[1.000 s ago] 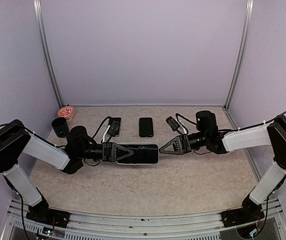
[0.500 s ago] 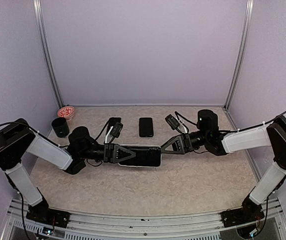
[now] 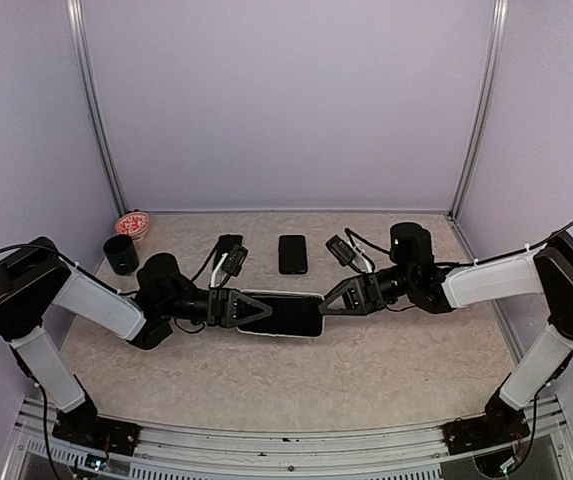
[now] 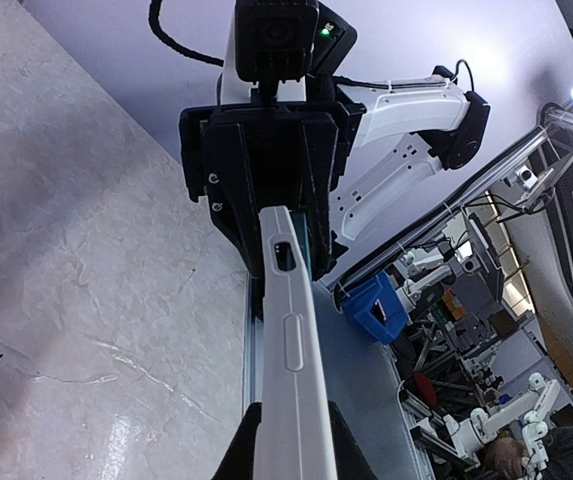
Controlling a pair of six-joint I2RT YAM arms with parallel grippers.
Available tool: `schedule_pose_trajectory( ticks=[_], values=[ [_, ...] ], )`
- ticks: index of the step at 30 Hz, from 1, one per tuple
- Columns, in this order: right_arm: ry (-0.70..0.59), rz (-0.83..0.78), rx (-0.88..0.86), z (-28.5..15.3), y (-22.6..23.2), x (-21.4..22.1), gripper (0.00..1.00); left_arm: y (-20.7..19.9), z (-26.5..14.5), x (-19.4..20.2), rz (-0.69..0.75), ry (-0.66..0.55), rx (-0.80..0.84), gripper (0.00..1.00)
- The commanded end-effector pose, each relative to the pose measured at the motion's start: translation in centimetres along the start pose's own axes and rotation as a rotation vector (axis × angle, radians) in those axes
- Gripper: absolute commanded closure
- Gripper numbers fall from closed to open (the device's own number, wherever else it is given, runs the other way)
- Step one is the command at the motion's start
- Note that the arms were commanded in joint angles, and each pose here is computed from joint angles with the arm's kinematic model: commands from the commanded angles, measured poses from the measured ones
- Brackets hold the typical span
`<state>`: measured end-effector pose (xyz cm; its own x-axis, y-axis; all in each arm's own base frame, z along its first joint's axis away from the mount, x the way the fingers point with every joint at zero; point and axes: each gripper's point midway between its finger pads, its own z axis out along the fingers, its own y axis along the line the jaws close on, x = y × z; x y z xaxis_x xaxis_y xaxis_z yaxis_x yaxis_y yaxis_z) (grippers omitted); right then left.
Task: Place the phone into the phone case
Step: Press the bottom corners of the phone case.
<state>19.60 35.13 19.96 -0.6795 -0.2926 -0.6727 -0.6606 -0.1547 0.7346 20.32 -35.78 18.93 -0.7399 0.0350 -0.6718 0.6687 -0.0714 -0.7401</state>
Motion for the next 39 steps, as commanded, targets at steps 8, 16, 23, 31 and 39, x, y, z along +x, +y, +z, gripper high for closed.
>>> schedule_pose_trajectory(
  ticks=[8, 16, 23, 31, 39],
  values=[
    [0.04, 0.0, -0.028, 0.8, 0.2, 0.4, 0.8, -1.0, 0.3, -2.4, 0.069, -0.065, 0.024, 0.88],
    [0.045, 0.013, 0.052, 0.9, -1.3, 0.2, 0.87, 0.3, 0.1, -2.6, 0.044, -0.078, -0.024, 0.84],
    [0.046, 0.012, 0.102, 0.9, -1.9, -0.4, 0.9, 1.4, -0.1, -2.6, 0.027, -0.081, -0.059, 0.85],
    [0.042, 0.005, 0.112, 0.8, -1.8, -0.8, 0.78, 1.1, -0.1, -2.6, 0.037, -0.08, -0.05, 0.9],
    [0.04, -0.013, 0.072, 0.7, -0.5, -0.9, 0.62, 0.5, -0.5, -2.8, 0.061, -0.093, -0.049, 0.95]
  ],
)
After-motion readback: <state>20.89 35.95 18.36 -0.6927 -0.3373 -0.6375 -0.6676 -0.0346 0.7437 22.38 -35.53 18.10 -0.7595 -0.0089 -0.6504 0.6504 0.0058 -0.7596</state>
